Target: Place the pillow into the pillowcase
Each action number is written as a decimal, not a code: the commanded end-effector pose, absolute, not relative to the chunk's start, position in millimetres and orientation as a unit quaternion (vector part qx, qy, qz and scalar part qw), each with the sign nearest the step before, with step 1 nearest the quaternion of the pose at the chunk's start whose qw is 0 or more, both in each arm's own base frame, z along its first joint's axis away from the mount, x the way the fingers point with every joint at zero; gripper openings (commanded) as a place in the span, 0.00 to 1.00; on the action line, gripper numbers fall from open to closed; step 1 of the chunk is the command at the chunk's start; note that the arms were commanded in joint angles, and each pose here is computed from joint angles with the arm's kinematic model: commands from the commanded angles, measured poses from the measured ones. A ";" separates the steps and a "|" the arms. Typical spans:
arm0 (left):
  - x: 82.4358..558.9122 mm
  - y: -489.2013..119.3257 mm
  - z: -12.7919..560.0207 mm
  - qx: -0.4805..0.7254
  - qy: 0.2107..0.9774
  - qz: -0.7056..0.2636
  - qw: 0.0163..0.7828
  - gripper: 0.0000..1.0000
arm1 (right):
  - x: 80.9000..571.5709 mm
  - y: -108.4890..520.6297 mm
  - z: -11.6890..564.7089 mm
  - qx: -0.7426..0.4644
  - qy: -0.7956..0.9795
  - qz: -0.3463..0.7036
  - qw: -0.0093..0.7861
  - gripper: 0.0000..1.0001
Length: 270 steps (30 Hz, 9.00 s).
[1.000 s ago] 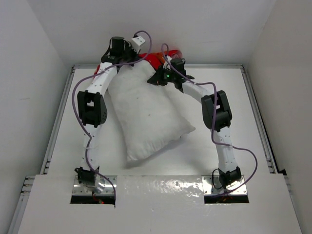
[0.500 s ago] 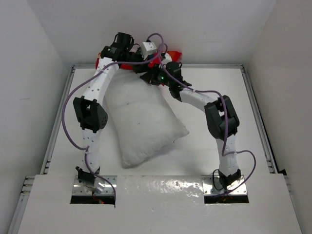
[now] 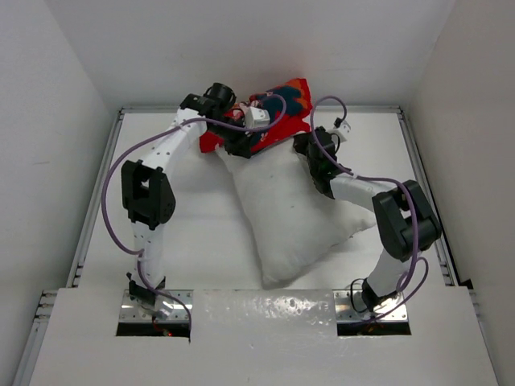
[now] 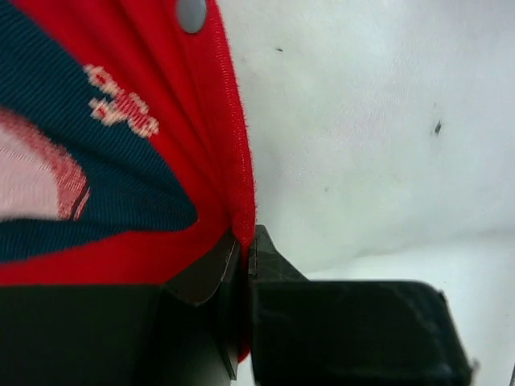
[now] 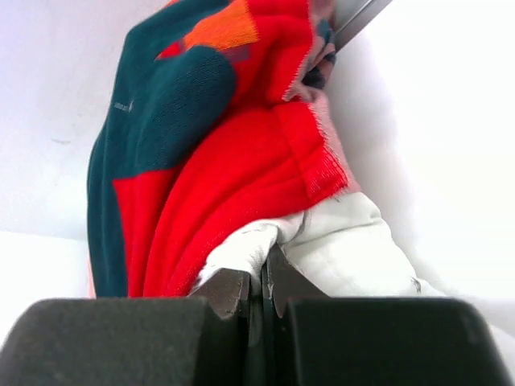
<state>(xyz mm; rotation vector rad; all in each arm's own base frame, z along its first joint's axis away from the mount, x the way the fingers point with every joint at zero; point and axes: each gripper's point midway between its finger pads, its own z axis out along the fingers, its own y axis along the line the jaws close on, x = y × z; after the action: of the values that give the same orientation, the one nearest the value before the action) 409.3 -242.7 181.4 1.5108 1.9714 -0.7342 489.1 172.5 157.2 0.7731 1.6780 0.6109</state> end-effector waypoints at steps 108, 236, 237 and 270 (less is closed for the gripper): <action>268.4 -166.9 247.6 0.457 0.725 -0.427 0.287 0.52 | 448.2 452.8 182.3 -0.091 0.750 0.351 0.553 0.29; 342.1 -99.4 167.3 0.366 0.802 -0.393 0.263 0.00 | 407.8 462.4 217.1 -0.317 0.737 0.177 0.571 0.00; 327.5 -106.2 182.4 0.389 0.776 -0.418 0.268 0.00 | 409.9 467.7 241.8 -0.291 0.725 0.202 0.591 0.00; 342.4 -112.1 290.2 0.332 0.776 -0.413 0.342 0.00 | 508.5 482.1 342.1 0.007 0.629 0.377 0.680 0.00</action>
<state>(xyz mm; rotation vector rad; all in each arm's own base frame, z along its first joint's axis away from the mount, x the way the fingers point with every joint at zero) 363.9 -90.8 274.9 0.8531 2.0256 -0.9790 530.1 476.4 236.3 -0.0779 1.6348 0.6028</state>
